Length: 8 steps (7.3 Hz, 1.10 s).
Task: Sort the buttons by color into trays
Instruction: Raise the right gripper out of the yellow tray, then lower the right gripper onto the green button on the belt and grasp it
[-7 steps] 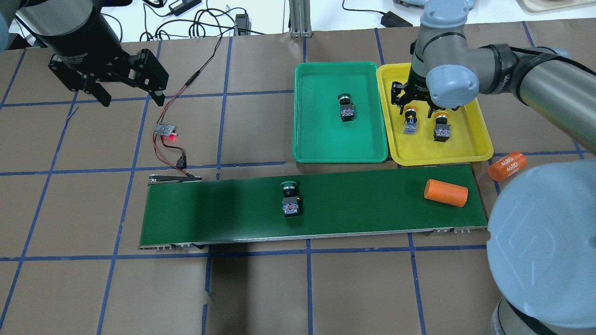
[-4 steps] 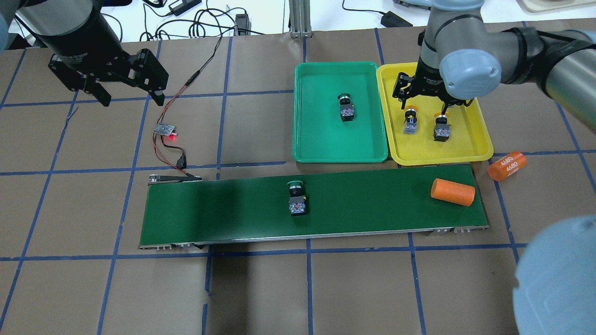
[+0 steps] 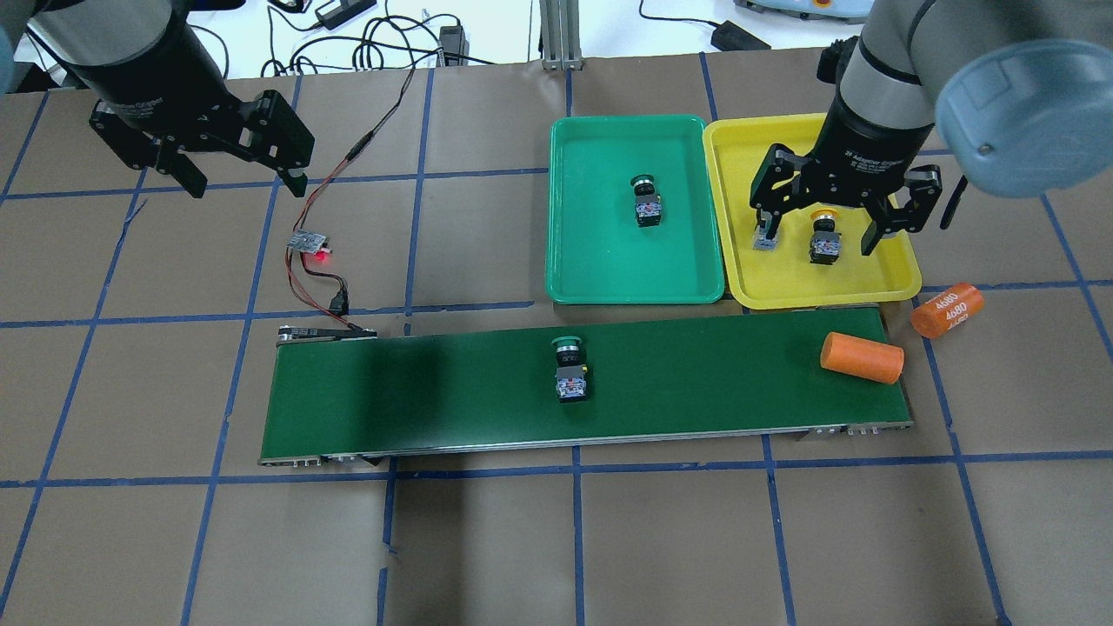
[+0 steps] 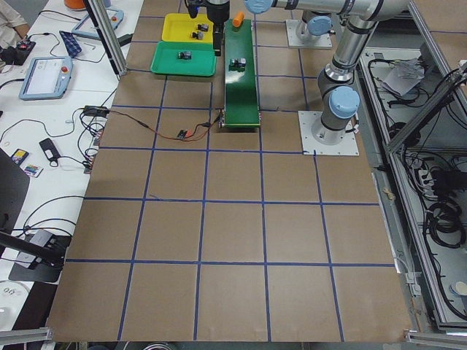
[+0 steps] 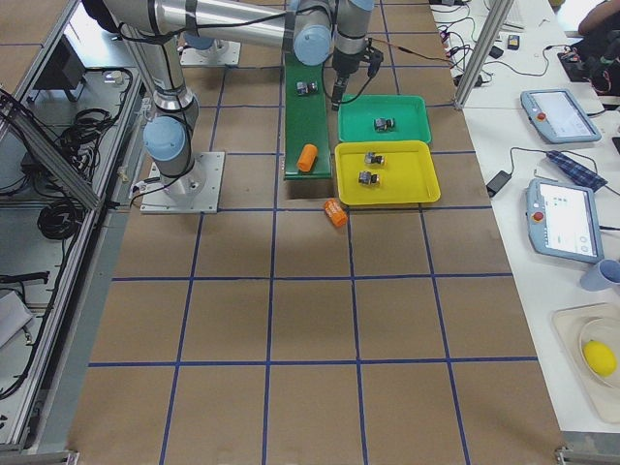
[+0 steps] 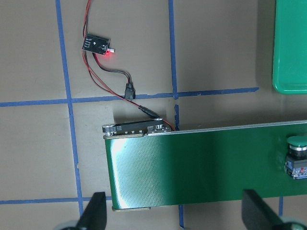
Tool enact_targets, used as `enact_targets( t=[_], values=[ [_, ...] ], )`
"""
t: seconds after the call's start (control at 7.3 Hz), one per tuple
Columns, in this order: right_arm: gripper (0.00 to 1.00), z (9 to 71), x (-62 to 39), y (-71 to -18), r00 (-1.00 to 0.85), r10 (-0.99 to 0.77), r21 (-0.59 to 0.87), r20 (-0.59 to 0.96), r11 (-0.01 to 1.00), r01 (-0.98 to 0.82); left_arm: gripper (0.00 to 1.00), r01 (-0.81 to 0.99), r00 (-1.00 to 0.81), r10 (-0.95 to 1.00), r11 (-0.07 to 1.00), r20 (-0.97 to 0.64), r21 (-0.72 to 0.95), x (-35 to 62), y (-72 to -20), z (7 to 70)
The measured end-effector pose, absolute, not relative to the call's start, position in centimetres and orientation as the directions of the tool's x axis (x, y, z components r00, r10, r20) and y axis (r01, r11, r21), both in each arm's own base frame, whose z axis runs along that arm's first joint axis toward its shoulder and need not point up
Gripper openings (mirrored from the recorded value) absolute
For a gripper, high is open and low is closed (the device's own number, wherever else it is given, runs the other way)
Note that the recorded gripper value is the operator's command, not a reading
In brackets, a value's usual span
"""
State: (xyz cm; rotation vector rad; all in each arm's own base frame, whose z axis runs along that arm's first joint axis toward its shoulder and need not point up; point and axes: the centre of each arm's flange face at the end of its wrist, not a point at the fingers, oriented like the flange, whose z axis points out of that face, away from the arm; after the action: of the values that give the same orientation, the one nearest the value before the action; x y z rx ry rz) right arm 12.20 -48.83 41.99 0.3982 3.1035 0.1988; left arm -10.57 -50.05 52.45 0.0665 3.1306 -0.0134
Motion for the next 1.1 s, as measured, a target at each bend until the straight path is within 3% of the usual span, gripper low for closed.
enact_targets(
  t=[0.55,1.1],
  values=[
    [1.0,40.4,14.8,-46.1,-0.976,0.217,0.161,-0.03,0.964,0.21,1.0,0.042,-0.999,0.042,0.999,-0.011,-0.009,-10.6,-50.0,52.5],
    [1.0,36.4,19.8,-47.3,-0.991,0.13,0.117,-0.039,0.985,0.124,1.0,0.042,-0.999,0.042,0.999,-0.011,-0.009,-10.6,-50.0,52.5]
  ],
)
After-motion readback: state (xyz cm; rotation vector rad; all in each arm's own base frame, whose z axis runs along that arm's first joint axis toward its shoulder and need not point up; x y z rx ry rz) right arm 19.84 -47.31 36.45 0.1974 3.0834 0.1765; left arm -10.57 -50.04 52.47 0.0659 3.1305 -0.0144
